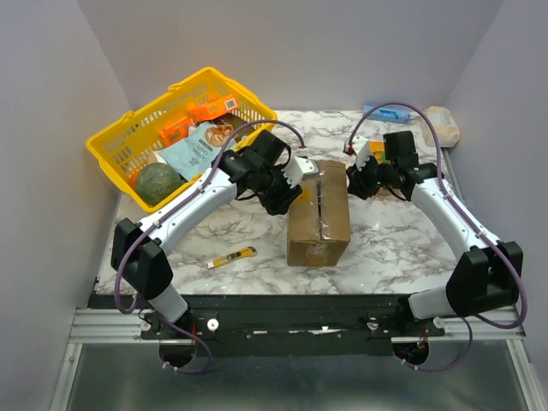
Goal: Unpack the express box
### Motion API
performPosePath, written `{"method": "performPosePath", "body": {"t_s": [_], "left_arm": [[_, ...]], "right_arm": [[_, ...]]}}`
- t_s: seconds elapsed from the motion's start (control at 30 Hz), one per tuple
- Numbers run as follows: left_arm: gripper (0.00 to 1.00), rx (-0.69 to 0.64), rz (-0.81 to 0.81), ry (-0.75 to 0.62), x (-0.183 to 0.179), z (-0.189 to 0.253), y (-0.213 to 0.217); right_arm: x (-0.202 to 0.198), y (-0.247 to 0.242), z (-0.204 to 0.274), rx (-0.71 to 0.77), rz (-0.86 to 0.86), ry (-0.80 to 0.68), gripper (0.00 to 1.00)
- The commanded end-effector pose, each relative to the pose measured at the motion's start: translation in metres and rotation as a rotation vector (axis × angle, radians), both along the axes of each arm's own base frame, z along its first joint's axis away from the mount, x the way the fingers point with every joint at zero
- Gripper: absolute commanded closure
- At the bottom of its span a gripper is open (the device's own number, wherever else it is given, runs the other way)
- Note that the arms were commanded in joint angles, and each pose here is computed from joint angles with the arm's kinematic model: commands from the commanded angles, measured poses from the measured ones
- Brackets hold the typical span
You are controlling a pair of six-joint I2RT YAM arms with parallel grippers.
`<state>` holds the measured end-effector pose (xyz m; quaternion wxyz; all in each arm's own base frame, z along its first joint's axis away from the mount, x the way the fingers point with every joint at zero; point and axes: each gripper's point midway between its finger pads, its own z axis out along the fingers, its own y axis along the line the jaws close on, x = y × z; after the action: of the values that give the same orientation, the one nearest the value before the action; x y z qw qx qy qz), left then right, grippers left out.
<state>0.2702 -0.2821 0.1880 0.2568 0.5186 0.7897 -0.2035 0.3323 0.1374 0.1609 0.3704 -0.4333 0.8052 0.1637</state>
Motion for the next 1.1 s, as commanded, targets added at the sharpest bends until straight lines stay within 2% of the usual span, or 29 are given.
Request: {"method": "performPosePath", "body": {"t_s": [0.0,0.03,0.1,0.17,0.23,0.33,0.37,0.4,0.47,0.57,0.67,0.8,1.07], "left_arm": [[0.48,-0.03,-0.045,0.012,-0.018,0.012,0.004],[0.48,-0.033,-0.05,-0.004,-0.017,0.017,0.006],[0.48,-0.043,-0.056,-0.058,-0.011,0.032,0.01],[0.48,-0.059,-0.065,-0.092,-0.006,0.044,0.012],[0.48,-0.116,-0.11,-0.088,-0.011,0.056,0.007],[0.48,-0.175,-0.075,-0.062,-0.007,0.066,-0.006],[0.47,-0.197,-0.052,-0.077,0.001,0.07,-0.011],[0.45,-0.201,-0.024,-0.061,0.005,0.066,-0.014],[0.41,-0.199,0.102,-0.052,0.022,0.064,-0.016],[0.4,-0.148,0.207,-0.049,0.038,0.048,-0.011],[0.4,-0.114,0.24,-0.024,0.04,0.033,-0.005],[0.4,-0.132,0.278,0.052,0.035,0.019,-0.003],[0.41,-0.151,0.327,0.207,0.025,-0.012,-0.005]], "right_arm": [[0.044,-0.02,0.031,-0.049,-0.209,-0.12,0.51],[0.051,-0.036,0.037,-0.095,-0.307,-0.142,0.48],[0.05,-0.042,0.069,-0.054,-0.402,-0.152,0.37],[0.039,-0.036,0.087,-0.002,-0.411,-0.116,0.33],[0.032,-0.019,0.114,0.112,-0.398,-0.08,0.27],[0.022,0.001,0.12,0.203,-0.393,0.015,0.18],[0.019,0.005,0.118,0.205,-0.389,0.032,0.12],[0.014,0.016,0.115,0.205,-0.364,0.046,0.0],[0.008,0.024,0.103,0.179,-0.347,0.064,0.0],[-0.002,0.039,0.086,0.135,-0.325,0.098,0.0],[-0.006,0.043,0.073,0.105,-0.361,0.127,0.0],[-0.011,0.05,0.061,0.097,-0.369,0.174,0.0],[-0.022,0.073,0.039,-0.005,-0.329,0.17,0.0]]}}
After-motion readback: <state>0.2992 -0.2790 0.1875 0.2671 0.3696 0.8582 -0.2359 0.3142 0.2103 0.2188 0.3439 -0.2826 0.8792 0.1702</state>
